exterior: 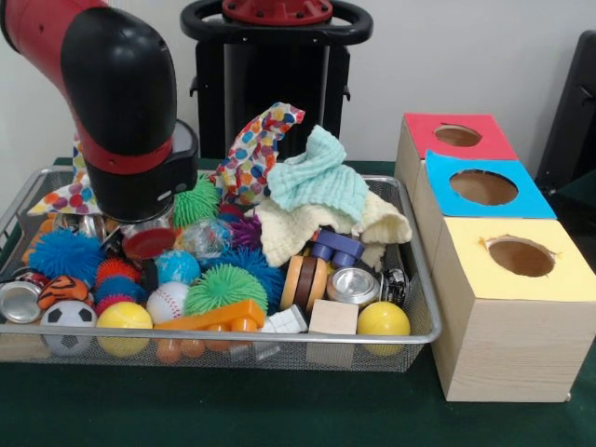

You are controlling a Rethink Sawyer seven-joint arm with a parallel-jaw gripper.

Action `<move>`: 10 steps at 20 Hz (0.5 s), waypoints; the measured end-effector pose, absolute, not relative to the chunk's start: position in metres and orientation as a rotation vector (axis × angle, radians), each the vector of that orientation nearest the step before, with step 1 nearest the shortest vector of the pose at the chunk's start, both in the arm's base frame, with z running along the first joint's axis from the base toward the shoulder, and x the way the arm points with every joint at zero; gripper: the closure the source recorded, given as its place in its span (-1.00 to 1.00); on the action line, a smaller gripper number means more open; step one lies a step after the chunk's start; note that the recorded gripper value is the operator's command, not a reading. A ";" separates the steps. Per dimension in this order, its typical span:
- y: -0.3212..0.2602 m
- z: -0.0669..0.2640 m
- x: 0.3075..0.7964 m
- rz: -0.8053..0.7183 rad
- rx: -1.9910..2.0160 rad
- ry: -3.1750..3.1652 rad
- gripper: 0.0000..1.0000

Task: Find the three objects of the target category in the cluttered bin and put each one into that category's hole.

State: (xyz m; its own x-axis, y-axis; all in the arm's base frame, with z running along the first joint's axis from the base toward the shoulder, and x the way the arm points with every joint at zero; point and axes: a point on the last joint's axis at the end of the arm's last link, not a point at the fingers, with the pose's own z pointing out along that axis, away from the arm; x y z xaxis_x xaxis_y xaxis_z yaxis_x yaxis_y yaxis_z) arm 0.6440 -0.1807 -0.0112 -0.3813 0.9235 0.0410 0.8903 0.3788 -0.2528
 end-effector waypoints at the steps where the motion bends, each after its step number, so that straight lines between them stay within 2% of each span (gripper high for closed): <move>1: -0.182 -0.011 0.651 0.293 -1.641 -2.471 -1.00; 10: -0.154 -0.010 0.710 0.307 -1.661 -2.571 -1.00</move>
